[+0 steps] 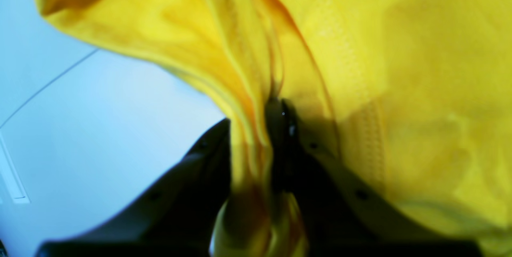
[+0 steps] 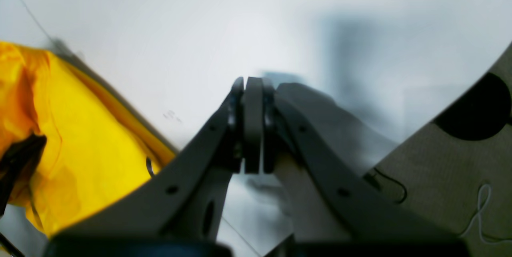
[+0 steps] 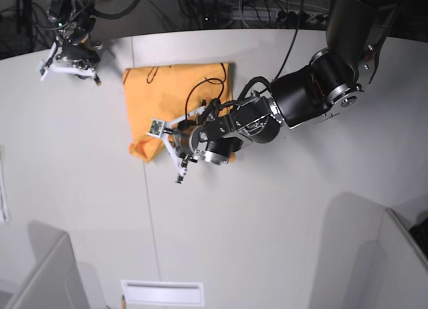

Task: Fold the T-shirt properly
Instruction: 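Drag the folded shirt with the left gripper to straighten it on the table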

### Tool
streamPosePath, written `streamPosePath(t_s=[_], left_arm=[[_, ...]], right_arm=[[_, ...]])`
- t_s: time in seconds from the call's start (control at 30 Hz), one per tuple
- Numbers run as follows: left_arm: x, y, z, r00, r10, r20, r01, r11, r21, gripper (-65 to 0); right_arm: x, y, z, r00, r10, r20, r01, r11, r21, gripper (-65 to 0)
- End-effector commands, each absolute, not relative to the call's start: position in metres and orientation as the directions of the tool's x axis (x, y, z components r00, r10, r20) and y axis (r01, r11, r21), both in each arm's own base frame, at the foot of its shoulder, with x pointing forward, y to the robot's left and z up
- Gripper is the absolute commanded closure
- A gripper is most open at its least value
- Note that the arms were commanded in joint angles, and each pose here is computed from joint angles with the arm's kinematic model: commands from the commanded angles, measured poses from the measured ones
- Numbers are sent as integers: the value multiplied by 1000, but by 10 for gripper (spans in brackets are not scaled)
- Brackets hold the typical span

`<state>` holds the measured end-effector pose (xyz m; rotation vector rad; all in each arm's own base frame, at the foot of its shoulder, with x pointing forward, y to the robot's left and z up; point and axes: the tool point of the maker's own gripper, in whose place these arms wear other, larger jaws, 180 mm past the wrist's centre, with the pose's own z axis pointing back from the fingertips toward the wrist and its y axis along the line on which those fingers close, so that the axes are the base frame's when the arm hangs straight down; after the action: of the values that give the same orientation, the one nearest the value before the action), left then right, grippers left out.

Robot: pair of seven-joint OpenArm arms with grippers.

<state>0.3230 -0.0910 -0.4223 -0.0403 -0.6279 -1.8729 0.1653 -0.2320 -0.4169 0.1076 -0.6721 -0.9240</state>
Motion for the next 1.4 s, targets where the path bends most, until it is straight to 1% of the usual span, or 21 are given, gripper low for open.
streamPosePath(t_s=[0.0,0.2,0.63,0.67,0.73,0.8,0.83,0.9,1.0,1.03,1.1,1.2,1.37], left_arm=[[332,-91,-415,-402,-864,304,869,-254,425,0],[334,-88,-416,-394,-869,300,871,-249,423,0],[352,-92,-394,-421,-860,288,842,-254,475,0],[353,-93,-393,-423,-859,287,841,-255,478,-21],[354,-95,-392,-424,-858,289,840,-252,481,-151],[357,-96,-389,-428,-858,286,835,-253,489,-260],[358,-97,-387,-429,-856,287,833,-252,493,-329],[358,-107,-382,-439,-848,296,828,-254,500,-420],[366,-116,-368,-439,-840,319,821,-230,523,-510],[372,-118,-360,-427,-840,335,821,-204,533,-533],[384,-126,-341,-404,-832,379,820,-146,553,-553],[406,-125,-314,-353,-824,443,817,-41,575,-551],[415,-129,-250,-352,-734,581,777,118,619,-550]], right_arm=[[171,-238,-407,399,-751,526,690,623,368,0],[171,-237,-408,401,-751,524,689,625,368,0],[173,-236,-407,400,-751,526,685,626,373,0],[173,-236,-407,400,-751,526,685,626,373,0],[173,-236,-407,400,-751,526,685,626,373,0],[173,-236,-407,400,-751,526,685,626,373,0],[174,-236,-407,399,-751,526,684,626,374,0],[176,-236,-406,396,-751,529,682,626,378,0],[178,-236,-405,394,-751,529,680,626,382,0],[179,-235,-405,395,-751,529,679,627,383,0],[179,-235,-405,395,-751,529,679,627,383,0],[179,-236,-404,396,-749,531,678,629,381,0],[180,-241,-403,402,-737,543,673,640,370,0]])
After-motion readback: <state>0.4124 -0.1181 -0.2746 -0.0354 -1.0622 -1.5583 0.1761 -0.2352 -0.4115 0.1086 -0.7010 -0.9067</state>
